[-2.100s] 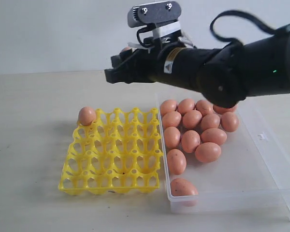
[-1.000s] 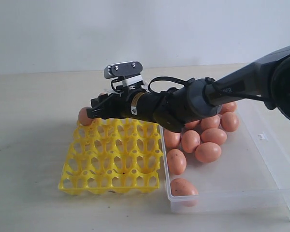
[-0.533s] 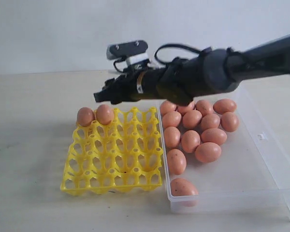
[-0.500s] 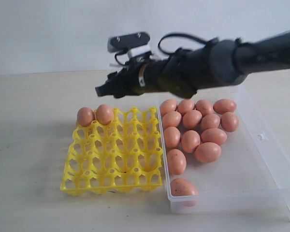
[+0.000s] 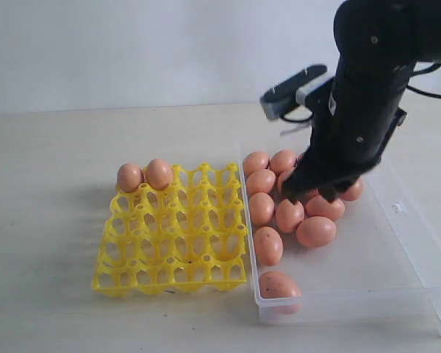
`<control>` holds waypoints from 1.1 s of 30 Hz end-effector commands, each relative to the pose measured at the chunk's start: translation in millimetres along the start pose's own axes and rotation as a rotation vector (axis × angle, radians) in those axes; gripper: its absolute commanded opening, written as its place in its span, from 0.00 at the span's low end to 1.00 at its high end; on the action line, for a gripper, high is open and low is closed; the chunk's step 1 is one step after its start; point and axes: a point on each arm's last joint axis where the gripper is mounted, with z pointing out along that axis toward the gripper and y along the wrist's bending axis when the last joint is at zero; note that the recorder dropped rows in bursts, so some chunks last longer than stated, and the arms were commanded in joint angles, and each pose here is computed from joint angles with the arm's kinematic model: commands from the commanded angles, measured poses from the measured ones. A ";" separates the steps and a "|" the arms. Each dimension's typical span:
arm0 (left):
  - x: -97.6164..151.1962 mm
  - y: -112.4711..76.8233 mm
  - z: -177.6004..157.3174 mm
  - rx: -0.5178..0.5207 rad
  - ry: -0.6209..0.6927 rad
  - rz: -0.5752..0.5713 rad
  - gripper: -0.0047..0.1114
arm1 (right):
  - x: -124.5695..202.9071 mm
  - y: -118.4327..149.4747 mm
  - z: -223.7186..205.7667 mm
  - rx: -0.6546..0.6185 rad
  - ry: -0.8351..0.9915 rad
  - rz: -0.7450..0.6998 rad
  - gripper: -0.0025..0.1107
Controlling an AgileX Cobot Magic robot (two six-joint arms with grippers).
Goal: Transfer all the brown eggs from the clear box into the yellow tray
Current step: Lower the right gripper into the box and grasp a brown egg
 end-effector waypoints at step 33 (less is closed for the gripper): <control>-2.3 0.3 -0.9 -0.003 -0.019 -0.011 0.04 | 10.2 10.0 98.1 -0.046 0.040 -0.854 0.61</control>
